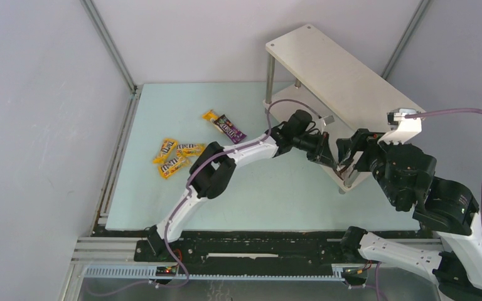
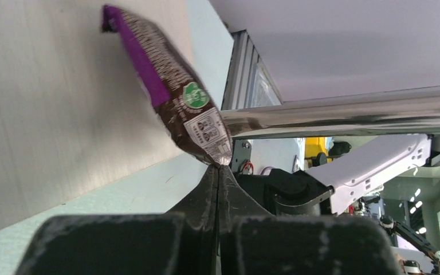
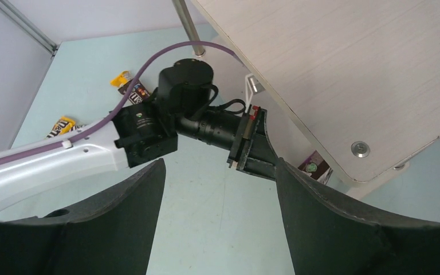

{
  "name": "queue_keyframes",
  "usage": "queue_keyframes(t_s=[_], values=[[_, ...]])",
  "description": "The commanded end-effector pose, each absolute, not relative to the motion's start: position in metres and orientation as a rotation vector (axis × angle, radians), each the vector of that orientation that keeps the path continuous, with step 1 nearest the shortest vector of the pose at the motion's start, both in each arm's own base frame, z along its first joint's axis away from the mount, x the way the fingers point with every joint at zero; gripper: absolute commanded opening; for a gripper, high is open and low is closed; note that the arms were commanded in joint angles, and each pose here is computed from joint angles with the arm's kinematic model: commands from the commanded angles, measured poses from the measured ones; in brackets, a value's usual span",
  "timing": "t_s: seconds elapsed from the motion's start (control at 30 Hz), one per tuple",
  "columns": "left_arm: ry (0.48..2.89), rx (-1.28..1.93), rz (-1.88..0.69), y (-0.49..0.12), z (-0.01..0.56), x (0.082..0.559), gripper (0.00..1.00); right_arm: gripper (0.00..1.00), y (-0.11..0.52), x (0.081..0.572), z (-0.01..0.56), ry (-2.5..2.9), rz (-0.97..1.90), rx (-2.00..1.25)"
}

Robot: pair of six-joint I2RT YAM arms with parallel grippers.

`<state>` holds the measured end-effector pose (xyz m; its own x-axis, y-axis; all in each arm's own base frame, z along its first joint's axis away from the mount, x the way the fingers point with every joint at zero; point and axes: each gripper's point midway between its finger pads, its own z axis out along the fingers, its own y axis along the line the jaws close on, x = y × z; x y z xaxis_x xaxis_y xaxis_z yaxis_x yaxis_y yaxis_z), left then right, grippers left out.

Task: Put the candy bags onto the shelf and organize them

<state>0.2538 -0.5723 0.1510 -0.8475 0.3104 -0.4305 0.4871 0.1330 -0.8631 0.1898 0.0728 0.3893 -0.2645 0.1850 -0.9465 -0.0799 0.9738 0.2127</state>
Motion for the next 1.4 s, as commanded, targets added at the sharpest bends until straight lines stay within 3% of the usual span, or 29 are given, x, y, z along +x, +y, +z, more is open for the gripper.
queue_keyframes(t_s=[0.0,0.63,1.2,1.27,1.37], values=[[2.276,0.861,-1.819,-0.577,0.147,0.252,0.0,0.79,0.072,0.195,0.39,1.816,0.227,0.086],[2.388,0.542,-1.574,-0.571,0.122,0.294,0.0,0.79,0.077,0.2,0.383,1.824,0.211,0.083],[2.311,0.611,-1.645,-0.576,0.135,0.282,0.0,0.79,0.08,0.201,0.381,1.834,0.211,0.079],[2.298,0.619,-1.645,-0.573,0.14,0.281,0.07,0.79,0.081,0.202,0.38,1.837,0.209,0.075],[2.285,0.612,-1.622,-0.566,0.147,0.282,0.27,0.79,0.083,0.203,0.378,1.845,0.203,0.069]])
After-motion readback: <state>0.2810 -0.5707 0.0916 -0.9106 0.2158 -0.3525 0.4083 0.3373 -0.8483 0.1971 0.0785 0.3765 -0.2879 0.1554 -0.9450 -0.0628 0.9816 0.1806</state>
